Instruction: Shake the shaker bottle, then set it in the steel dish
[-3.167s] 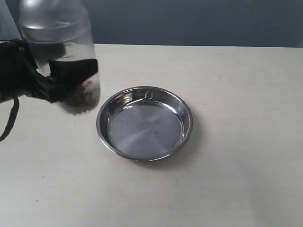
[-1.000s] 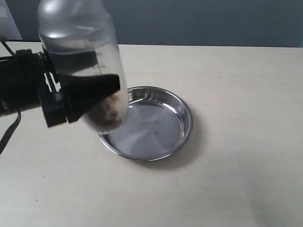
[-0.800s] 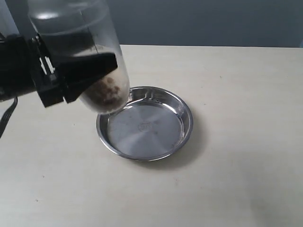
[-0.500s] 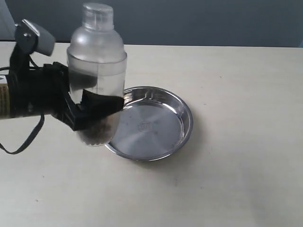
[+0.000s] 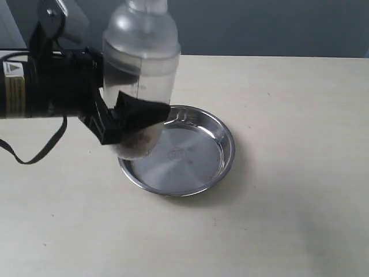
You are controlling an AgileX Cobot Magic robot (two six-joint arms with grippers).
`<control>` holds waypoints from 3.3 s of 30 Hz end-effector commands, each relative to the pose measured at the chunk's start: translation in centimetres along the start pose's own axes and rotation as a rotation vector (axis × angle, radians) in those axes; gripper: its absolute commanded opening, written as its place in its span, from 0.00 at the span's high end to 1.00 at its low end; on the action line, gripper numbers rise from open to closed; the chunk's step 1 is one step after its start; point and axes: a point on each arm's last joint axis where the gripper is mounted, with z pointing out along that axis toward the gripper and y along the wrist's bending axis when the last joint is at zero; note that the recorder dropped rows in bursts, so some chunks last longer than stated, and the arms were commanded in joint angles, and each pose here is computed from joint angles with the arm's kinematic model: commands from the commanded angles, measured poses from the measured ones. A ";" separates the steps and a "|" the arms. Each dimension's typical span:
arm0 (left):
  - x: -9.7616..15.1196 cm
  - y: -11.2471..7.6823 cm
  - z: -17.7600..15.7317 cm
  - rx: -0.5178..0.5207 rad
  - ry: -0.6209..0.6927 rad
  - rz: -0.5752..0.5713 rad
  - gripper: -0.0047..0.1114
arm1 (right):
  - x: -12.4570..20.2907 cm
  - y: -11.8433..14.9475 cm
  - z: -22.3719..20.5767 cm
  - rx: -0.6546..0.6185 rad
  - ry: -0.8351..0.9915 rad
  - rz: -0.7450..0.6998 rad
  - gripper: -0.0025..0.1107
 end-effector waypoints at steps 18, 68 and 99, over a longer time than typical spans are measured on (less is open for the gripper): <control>-6.0 -0.7 -1.3 0.018 -0.318 0.066 0.96 | -0.1 0.0 0.0 -0.001 -0.012 -0.003 0.98; -1.2 1.6 3.4 0.025 0.051 -0.072 0.96 | -0.1 0.0 0.0 -0.001 -0.012 -0.003 0.98; -7.1 2.1 -1.4 -0.273 -0.290 -0.308 0.96 | -0.1 0.0 0.0 -0.001 -0.012 -0.003 0.98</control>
